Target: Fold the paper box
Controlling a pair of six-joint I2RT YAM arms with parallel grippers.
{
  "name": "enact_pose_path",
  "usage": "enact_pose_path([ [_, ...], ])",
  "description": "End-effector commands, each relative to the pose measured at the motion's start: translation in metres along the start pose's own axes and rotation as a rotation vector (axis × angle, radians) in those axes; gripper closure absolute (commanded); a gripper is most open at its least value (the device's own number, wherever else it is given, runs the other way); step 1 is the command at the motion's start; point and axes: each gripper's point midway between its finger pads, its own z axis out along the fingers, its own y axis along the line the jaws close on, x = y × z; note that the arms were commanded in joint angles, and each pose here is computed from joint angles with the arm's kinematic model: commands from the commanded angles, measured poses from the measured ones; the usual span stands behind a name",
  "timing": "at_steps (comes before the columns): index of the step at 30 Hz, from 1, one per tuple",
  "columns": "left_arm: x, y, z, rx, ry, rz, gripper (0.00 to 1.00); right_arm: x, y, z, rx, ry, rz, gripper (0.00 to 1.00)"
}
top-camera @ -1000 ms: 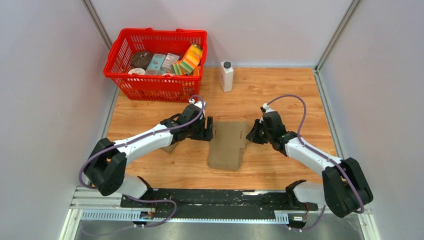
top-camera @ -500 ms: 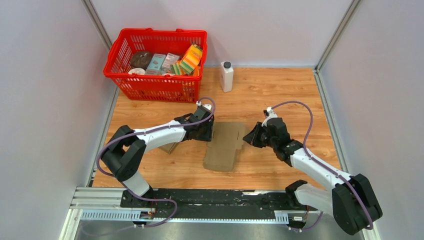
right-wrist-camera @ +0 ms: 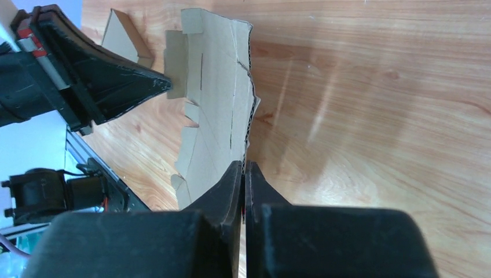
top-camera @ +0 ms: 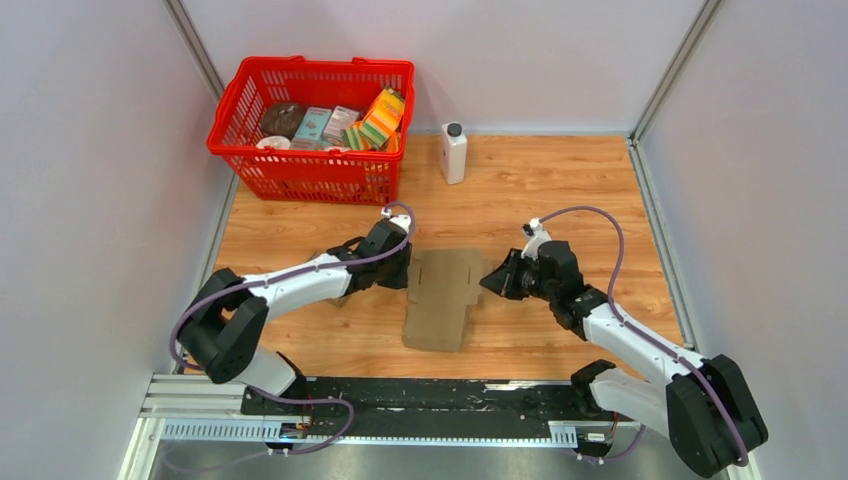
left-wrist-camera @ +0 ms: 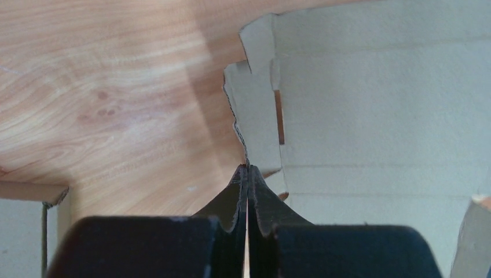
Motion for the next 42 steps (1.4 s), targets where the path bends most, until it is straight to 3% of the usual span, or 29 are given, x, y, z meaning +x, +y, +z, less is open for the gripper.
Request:
enact_pose_path([
  [1,-0.014,-0.024,-0.032,0.204,-0.136,0.118,1.00,0.004,0.009,-0.001,-0.043,0.075,-0.119,0.92],
  [3,-0.007,-0.028,-0.041,0.268,-0.161,0.149,1.00,-0.005,0.013,0.001,-0.030,0.097,-0.153,0.81],
  [5,-0.011,-0.034,-0.061,0.317,-0.211,0.184,1.00,-0.012,0.013,0.000,0.006,0.131,-0.200,0.77],
  [9,-0.009,-0.034,-0.084,0.346,-0.232,0.229,1.00,-0.039,0.014,-0.008,0.042,0.091,-0.254,0.37],
  [12,-0.010,-0.031,-0.096,0.348,-0.268,0.259,1.00,-0.061,0.028,-0.010,0.026,0.050,-0.319,0.20],
  [15,-0.006,-0.030,-0.102,0.358,-0.274,0.284,1.00,-0.077,0.042,-0.003,-0.013,0.052,-0.384,0.14],
  [20,-0.001,-0.031,-0.109,0.385,-0.295,0.307,1.00,-0.080,0.064,0.020,-0.163,0.161,-0.489,0.06],
  [25,-0.002,-0.029,-0.113,0.382,-0.306,0.331,1.00,-0.073,0.078,0.037,-0.312,0.255,-0.543,0.02],
  [30,-0.004,-0.034,-0.114,0.404,-0.309,0.348,1.00,-0.033,0.099,0.045,-0.529,0.424,-0.586,0.04],
  [34,-0.006,-0.034,-0.115,0.399,-0.317,0.354,1.00,-0.016,0.095,0.052,-0.551,0.451,-0.572,0.09],
  [37,-0.007,-0.031,-0.116,0.386,-0.335,0.347,1.00,-0.004,0.089,0.050,-0.556,0.463,-0.529,0.16],
  [42,-0.011,-0.026,-0.118,0.366,-0.391,0.325,1.00,0.002,0.083,0.053,-0.524,0.449,-0.457,0.50],
])
